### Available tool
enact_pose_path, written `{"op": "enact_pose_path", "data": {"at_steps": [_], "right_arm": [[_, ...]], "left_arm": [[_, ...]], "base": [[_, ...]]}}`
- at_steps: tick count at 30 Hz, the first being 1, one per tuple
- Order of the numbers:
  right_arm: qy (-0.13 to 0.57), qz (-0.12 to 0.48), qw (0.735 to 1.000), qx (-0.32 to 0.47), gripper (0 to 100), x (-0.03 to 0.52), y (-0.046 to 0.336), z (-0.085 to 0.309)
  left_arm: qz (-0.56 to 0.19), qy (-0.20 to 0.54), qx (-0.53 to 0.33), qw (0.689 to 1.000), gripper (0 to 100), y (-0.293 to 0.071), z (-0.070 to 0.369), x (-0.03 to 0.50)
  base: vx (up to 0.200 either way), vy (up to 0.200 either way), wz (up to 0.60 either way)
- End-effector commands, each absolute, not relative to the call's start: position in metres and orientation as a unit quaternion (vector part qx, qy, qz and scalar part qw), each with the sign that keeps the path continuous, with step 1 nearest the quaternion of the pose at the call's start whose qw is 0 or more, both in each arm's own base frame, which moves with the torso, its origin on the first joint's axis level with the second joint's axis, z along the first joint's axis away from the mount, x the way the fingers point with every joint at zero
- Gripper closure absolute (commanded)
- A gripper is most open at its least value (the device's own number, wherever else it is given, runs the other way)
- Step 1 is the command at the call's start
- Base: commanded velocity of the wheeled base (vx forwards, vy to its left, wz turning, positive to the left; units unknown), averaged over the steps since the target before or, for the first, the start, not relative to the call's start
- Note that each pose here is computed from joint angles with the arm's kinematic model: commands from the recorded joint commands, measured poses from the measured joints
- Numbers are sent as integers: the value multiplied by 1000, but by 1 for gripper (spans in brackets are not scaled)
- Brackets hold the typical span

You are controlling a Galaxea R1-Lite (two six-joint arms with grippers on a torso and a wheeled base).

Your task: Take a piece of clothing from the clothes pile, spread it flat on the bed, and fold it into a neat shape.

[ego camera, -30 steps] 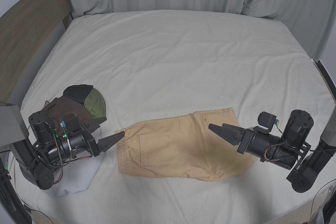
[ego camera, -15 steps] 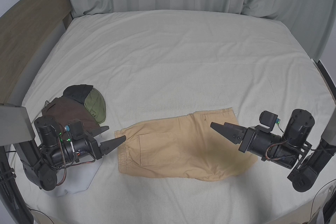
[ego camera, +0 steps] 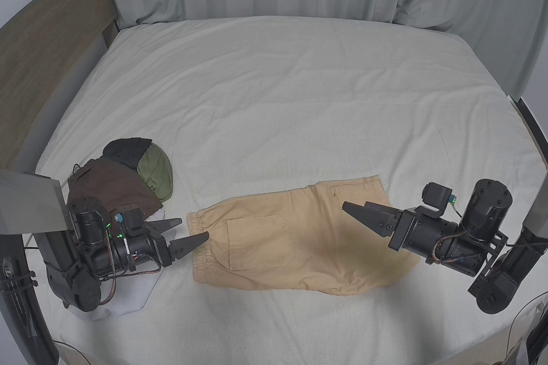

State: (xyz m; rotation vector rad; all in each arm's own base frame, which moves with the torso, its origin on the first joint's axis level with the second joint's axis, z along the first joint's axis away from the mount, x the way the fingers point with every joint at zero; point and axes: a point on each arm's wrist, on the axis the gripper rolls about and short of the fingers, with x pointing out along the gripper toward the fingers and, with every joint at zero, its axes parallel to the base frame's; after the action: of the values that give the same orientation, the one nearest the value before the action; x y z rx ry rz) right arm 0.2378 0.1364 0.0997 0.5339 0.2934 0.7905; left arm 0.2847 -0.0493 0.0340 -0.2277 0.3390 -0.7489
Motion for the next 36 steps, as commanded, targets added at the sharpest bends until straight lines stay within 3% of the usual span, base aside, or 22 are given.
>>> {"op": "enact_pose_path", "data": {"at_steps": [1,36], "right_arm": [[143,379,878,256,0,238,137,98],[168,371,877,253,0,242,139,84]], "left_arm": [[-359,183,-116,908,0,-49,20,289],[-287,275,-210,893,0,-58,-58,322]], "base": [[0,0,0],[0,0,0]]}}
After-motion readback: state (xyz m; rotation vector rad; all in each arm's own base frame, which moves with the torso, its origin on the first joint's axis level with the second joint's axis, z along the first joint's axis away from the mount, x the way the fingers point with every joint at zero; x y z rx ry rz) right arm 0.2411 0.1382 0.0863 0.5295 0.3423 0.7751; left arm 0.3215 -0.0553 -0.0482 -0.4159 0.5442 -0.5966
